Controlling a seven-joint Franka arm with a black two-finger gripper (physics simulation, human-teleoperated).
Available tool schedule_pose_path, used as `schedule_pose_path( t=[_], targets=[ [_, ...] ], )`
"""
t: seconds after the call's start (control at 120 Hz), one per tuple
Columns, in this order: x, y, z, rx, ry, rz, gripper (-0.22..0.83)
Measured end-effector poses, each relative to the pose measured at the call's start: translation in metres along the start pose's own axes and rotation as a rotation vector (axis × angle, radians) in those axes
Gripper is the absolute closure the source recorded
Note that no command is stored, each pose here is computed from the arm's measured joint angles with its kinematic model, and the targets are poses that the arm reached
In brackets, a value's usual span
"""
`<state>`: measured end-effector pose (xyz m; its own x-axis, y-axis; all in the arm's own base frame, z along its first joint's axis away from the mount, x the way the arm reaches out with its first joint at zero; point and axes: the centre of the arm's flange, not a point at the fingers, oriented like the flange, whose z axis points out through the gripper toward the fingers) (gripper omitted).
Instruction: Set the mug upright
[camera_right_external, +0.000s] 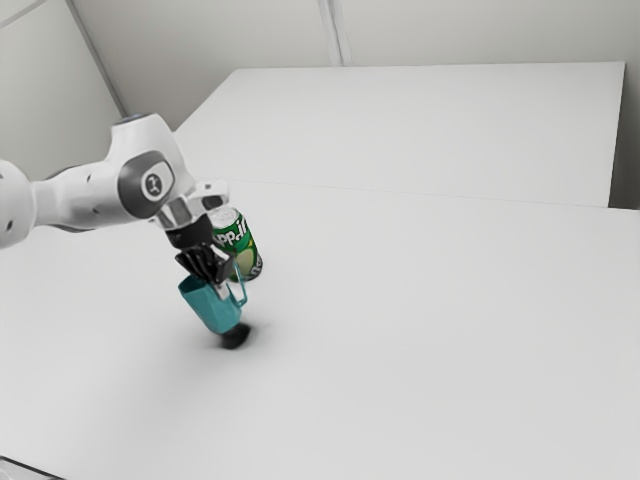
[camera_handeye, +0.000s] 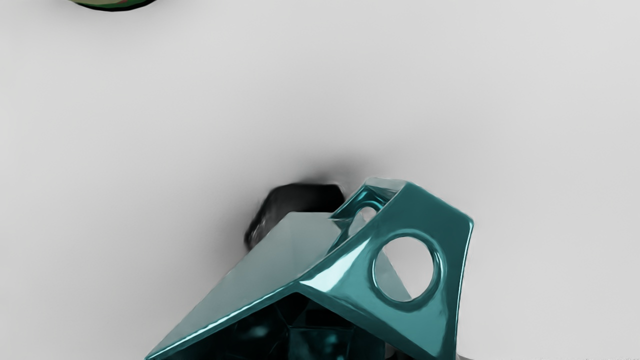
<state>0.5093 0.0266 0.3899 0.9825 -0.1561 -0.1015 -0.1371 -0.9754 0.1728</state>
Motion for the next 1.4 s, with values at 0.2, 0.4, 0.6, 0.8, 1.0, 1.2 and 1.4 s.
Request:
schedule_pose_path(
  t=[0.2, 0.4, 0.6, 0.8, 1.0, 1.2, 1.4],
  targets=[
    [-0.004, -0.021, 0.001, 0.050, -0.039, -0.048, 0.79],
    [-0.004, -0.034, 0.017, 0.087, -0.090, -0.085, 0.79],
    [0.004, -0.023, 0.043, 0.122, -0.147, -0.080, 0.79],
    [0.005, -0.019, 0.047, 0.154, -0.158, -0.083, 0.69],
    [0.003, -0.021, 0.040, 0.165, -0.149, -0.096, 0.29],
    [0.001, -0.010, 0.002, 0.171, -0.075, -0.076, 0.11],
    [0.011, -0.008, -0.062, 0.198, 0.016, -0.073, 0.04]
  ],
)
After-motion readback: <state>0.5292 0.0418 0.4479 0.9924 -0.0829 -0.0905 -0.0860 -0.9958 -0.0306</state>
